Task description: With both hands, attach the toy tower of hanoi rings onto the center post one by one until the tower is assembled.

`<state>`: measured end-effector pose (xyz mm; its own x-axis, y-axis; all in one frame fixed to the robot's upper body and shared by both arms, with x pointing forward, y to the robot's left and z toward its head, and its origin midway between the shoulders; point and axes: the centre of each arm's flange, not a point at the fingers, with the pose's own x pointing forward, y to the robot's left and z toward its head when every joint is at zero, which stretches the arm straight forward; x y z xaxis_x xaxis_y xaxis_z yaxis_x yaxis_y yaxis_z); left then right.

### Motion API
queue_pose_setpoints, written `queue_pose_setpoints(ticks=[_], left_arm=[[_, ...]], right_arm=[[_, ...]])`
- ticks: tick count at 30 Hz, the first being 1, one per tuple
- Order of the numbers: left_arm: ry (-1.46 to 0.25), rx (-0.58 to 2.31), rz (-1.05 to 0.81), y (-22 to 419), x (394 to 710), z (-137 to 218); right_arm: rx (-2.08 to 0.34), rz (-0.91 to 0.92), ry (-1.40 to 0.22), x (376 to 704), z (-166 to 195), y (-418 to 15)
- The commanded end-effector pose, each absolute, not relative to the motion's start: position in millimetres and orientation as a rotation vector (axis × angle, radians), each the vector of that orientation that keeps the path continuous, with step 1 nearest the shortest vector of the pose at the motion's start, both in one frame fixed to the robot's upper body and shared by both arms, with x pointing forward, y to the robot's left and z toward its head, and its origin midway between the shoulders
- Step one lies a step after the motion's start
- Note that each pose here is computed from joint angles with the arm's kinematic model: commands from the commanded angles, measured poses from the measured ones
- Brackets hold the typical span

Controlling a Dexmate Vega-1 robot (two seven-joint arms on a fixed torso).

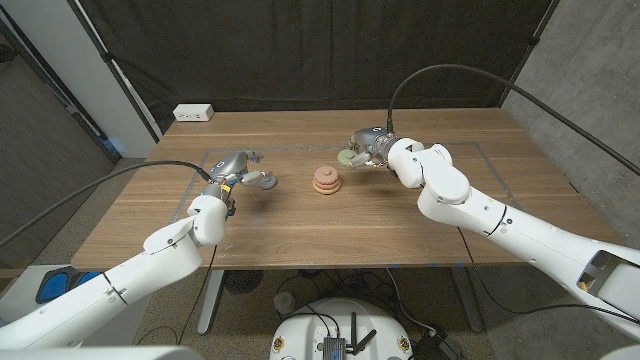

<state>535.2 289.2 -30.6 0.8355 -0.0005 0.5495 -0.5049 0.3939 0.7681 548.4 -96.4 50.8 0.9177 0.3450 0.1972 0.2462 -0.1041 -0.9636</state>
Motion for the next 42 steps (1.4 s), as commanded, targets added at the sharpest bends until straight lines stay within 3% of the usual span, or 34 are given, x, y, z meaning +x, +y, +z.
queue_pose_setpoints(ticks=[1,42], left_arm=[[-0.524,1.127,0.343,290.7,535.0,-31.2],[-0.514,1.104,0.361,298.3,540.3,-34.9]], right_arm=[[-1.738,0.112,-0.507,544.6,58.3,-74.6],[-1.796,0.215,-0.51,576.4,62.9,-28.3]])
